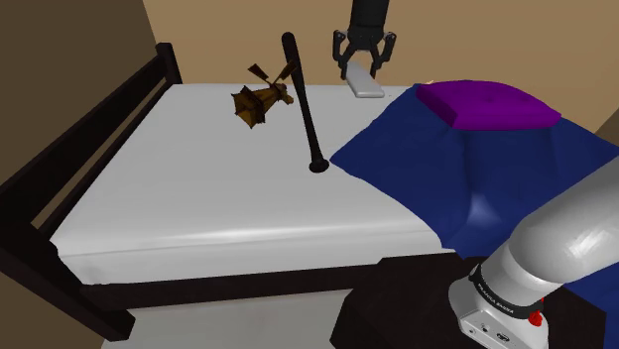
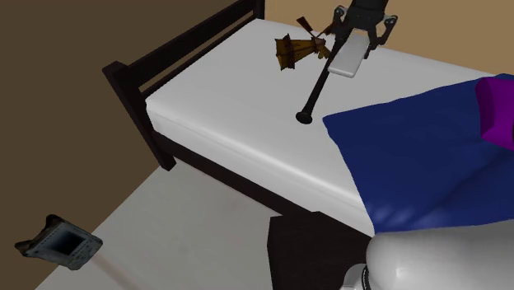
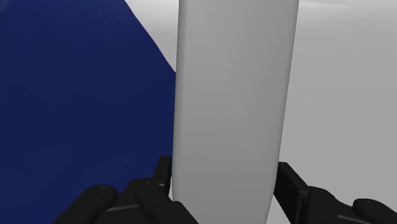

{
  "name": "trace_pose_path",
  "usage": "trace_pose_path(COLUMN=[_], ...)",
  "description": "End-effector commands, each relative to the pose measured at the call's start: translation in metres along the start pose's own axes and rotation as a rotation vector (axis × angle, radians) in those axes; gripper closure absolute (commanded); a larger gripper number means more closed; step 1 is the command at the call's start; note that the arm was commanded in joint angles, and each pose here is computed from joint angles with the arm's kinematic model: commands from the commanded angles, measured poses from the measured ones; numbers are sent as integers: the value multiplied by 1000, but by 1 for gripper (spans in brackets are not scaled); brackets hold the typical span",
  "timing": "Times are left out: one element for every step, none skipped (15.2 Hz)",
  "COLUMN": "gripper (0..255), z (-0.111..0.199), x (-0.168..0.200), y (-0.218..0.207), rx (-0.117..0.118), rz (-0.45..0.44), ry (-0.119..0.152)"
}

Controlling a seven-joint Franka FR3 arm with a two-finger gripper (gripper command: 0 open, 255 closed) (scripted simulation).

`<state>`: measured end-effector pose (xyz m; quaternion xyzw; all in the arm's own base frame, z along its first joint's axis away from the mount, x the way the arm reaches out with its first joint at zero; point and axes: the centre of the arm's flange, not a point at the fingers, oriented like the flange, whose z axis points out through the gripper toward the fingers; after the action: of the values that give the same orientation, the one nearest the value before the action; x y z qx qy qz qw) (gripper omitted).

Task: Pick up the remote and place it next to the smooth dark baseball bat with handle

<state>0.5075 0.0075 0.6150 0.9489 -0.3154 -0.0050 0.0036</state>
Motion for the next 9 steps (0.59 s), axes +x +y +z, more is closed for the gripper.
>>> trace_pose_path(gripper=[255,255,255,255,255,255,255,255,255], z=[1,1,1,1,1,1,1,1,1], x=[11,16,21,27,32,37,42,48,53], y=[28,40,52,64,76,88,100,112,124], rx=[0,0,0,0,0,0,0,0,0], rz=[-2,-2,-2,-2,-2,-2,-2,-2,-2], ry=[0,0,0,0,0,0,0,0,0])
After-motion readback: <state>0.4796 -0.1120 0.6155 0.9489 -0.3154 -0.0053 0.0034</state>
